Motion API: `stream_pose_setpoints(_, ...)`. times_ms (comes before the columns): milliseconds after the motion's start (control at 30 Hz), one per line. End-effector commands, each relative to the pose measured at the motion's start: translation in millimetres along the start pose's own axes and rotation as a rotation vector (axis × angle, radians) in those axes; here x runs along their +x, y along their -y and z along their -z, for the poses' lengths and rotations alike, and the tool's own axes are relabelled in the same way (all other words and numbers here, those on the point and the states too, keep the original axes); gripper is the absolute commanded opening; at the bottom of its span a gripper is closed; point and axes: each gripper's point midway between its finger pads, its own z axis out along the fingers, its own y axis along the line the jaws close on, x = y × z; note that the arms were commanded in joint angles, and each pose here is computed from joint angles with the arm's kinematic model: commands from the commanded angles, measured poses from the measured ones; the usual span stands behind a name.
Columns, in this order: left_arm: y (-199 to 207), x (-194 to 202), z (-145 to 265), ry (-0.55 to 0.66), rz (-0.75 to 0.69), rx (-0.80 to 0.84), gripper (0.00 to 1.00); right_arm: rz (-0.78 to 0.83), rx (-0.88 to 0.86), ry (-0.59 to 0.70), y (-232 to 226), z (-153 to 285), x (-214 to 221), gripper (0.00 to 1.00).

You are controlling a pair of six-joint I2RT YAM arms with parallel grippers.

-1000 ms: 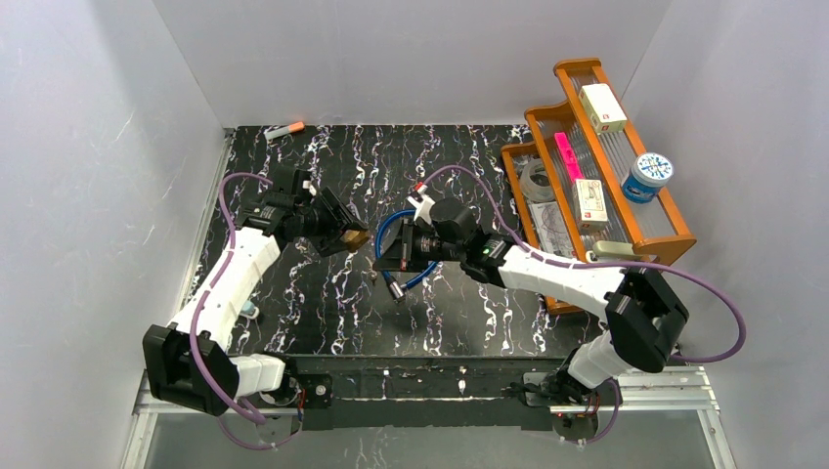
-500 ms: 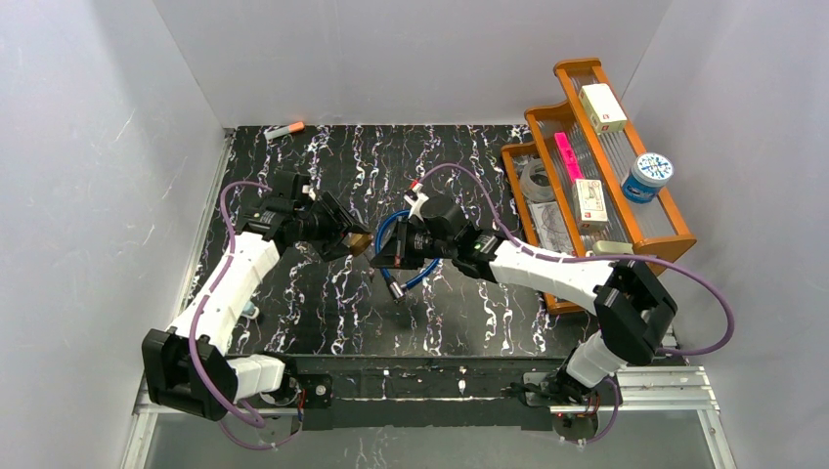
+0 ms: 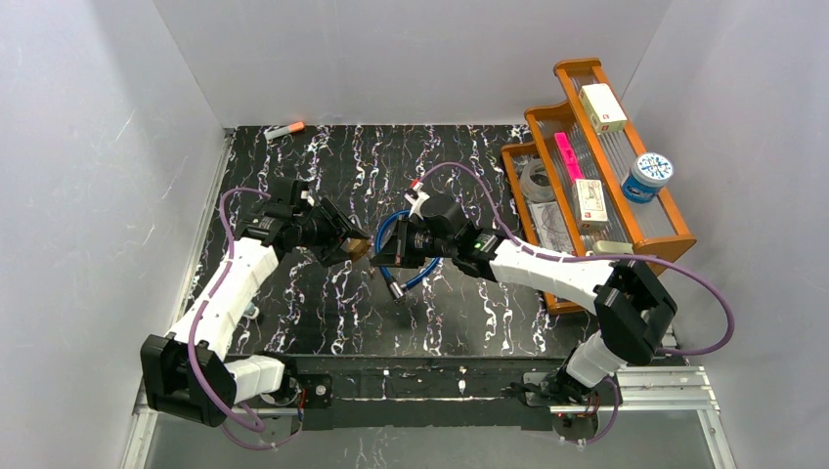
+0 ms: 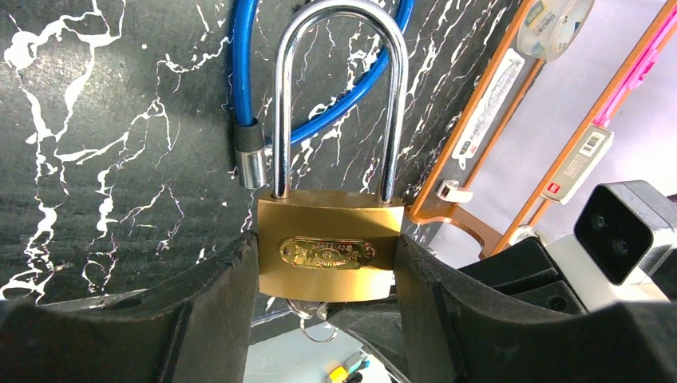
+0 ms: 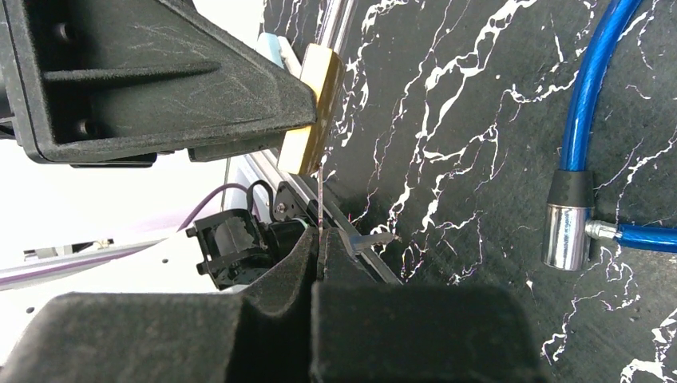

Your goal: Unlock with the key

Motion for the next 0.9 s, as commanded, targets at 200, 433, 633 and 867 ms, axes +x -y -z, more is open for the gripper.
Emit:
stream_pose_setpoints(200,18.6,1.6,12.7,0.006,-0.016,0.092,0.11,0.042,-0.119,-0.002,-28.9,3.2,-1.7,0.01)
stream_pose_setpoints(433,20.0,-0.1,12.8,0.013,-0.021,0.093,0.1,0.042,-0.124,-0.003,-30.8,6.6,0.9,0.01)
stream_pose_setpoints(633,18.1,0.6,13.5,0.019,-0.021,0.093,0.1,0.044,-0.096,0.019,-28.5,4.4,-4.6,0.01)
stream_pose_setpoints(867,17.4,0.8,13.8,0.021,-0.021,0.092,0.1,0.048,-0.038,0.055,-21.0,3.9,-12.4,0.01)
